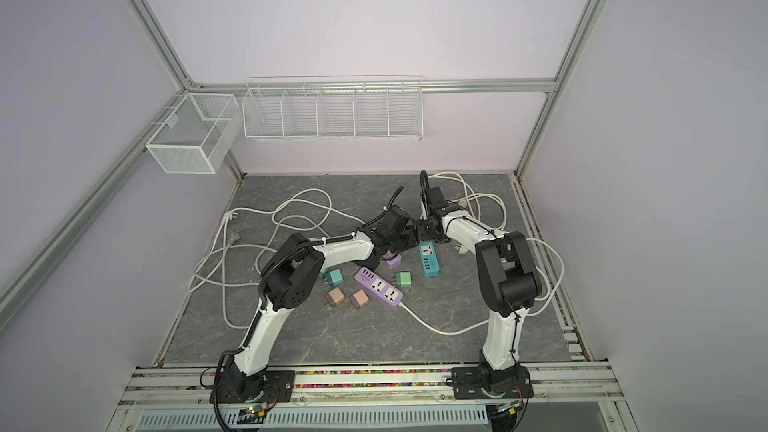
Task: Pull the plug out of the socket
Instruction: 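Grip the pink adapter and pull it off while the left gripper holds the strip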
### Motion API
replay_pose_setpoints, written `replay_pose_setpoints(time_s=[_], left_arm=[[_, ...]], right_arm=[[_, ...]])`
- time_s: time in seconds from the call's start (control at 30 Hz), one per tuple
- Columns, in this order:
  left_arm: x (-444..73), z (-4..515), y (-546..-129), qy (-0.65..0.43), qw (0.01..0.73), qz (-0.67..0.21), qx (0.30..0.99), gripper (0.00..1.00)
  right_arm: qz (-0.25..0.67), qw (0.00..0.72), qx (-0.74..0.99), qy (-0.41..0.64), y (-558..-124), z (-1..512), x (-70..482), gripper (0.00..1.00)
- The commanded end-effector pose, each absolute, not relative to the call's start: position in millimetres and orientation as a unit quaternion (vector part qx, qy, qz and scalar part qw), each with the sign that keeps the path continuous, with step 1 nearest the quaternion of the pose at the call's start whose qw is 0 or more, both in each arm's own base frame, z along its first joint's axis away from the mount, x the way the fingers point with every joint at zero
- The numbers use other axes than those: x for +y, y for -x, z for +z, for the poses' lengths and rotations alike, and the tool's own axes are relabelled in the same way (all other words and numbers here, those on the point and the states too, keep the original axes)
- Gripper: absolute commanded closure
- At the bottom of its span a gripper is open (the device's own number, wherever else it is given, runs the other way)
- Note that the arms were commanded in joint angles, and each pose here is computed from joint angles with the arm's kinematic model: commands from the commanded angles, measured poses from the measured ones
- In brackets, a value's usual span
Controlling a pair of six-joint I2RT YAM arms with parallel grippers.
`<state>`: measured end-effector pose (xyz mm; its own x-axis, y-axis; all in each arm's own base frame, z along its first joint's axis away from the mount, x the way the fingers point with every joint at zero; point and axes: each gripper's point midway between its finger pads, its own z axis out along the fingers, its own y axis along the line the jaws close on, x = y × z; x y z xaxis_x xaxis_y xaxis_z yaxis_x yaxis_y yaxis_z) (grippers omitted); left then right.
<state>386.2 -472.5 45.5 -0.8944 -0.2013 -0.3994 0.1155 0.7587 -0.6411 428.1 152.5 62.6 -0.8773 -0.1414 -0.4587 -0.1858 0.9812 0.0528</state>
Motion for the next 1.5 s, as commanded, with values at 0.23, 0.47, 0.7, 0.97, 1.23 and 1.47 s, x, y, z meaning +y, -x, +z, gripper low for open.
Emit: replay_pose_setpoints(time_s=[0.23, 0.47, 0.7, 0.97, 1.23, 1.47], left_arm=[[-450, 4, -371, 0.034, 0.195, -0.287, 0.937, 0.69], [-450, 4, -372, 0.036, 0.195, -0.282, 0.939, 0.7], [-450, 7, -372, 0.037, 0.197, -0.281, 0.938, 0.71], [-453, -1, -370, 0.034, 0.189, -0.277, 0.942, 0.71], [-446, -10, -363, 0.039, 0.183, -0.269, 0.945, 0.73], [-444, -22, -358, 0.044, 0.172, -0.261, 0.949, 0.74]], right_arm=[[0.055, 0.251, 0.964, 0.075, -432, 92, 139, 0.93], [0.069, 0.242, 0.962, 0.105, -422, 85, 171, 0.93], [0.064, 0.26, 0.961, 0.066, -431, 104, 138, 0.93], [0.092, 0.262, 0.957, 0.086, -423, 104, 167, 0.93], [0.076, 0.292, 0.952, 0.061, -430, 126, 140, 0.93], [0.107, 0.296, 0.945, 0.093, -422, 118, 168, 0.93]])
